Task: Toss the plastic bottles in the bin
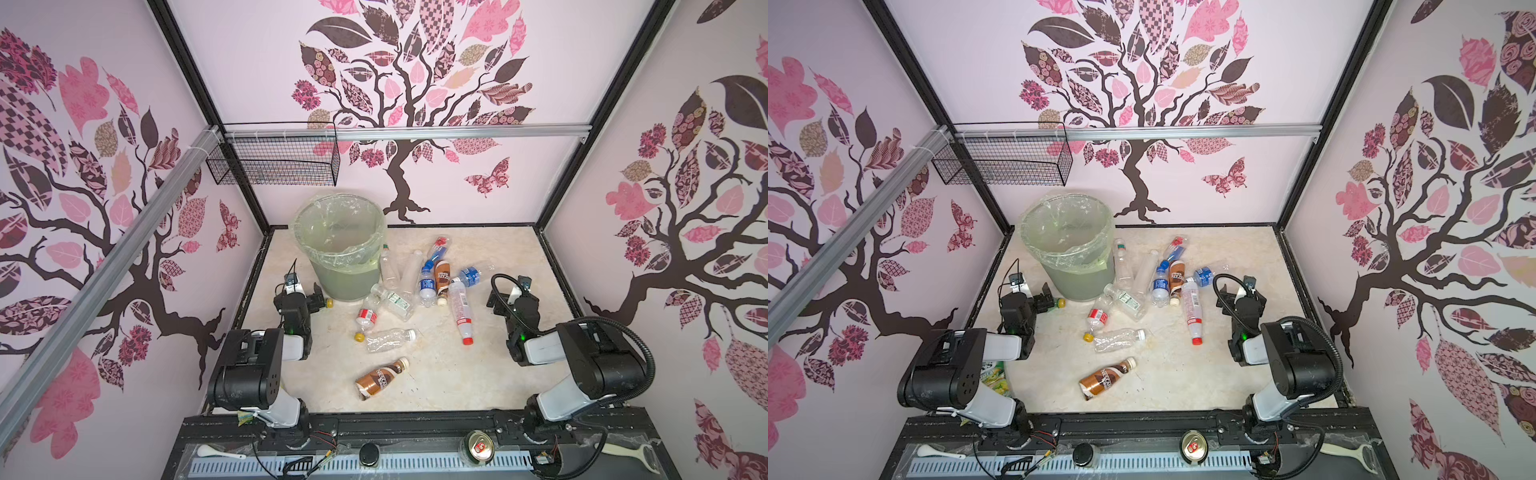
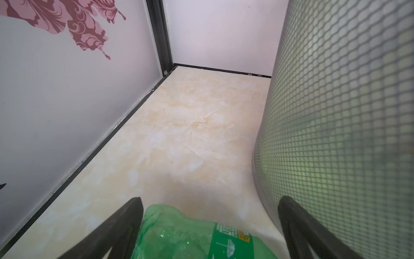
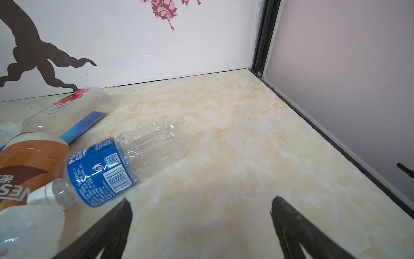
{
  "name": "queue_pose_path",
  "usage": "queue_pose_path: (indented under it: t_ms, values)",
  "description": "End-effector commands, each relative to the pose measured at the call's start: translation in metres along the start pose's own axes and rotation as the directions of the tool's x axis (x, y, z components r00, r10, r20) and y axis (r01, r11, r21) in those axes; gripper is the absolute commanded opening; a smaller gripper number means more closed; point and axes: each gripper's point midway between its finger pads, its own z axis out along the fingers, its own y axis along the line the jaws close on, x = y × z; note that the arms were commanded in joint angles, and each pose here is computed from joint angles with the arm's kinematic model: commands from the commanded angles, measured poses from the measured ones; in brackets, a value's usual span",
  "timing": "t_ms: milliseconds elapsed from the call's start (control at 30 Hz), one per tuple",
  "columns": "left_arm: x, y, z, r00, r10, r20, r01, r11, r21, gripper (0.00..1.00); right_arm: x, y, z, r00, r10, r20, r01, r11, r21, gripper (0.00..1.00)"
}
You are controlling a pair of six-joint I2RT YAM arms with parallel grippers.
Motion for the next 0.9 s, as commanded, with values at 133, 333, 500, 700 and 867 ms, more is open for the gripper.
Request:
queue_pose_path:
  t_ms: [133, 333, 500, 700, 867]
  values:
    - [-0.0008, -0.0014, -0.0011, 1.0, -0.004, 0.008, 0.004, 1.0, 0.007, 0.98, -0.0131, 0.0006, 0.0, 0.999, 0.017, 0.041, -0.017, 1.0, -0.003, 1.0]
    - [-0.0009, -0.0013, -0.001, 1.0, -0.004, 0.009, 0.004, 1.0, 0.007, 0.98, -0.0129, 0.0006, -0.0001, 0.999, 0.016, 0.041, -0.016, 1.0, -0.003, 0.99]
    - [-0.0011, -0.0014, -0.001, 1.0, -0.006, 0.008, 0.006, 1.0, 0.007, 0.98, -0.0129, 0.0003, -0.0002, 0.999, 0.017, 0.041, -0.017, 1.0, -0.002, 1.0]
    - [-0.0011, -0.0015, -0.0007, 1.0, -0.007, 0.008, 0.007, 1.0, 0.009, 0.98, -0.0128, 0.0005, -0.0001, 0.999, 0.017, 0.041, -0.016, 1.0, -0.003, 0.99]
    - [-0.0006, -0.001, -0.0005, 1.0, -0.006, 0.005, 0.005, 1.0, 0.011, 0.98, -0.0134, 0.0012, 0.0011, 0.999, 0.02, 0.039, -0.02, 1.0, -0.005, 1.0]
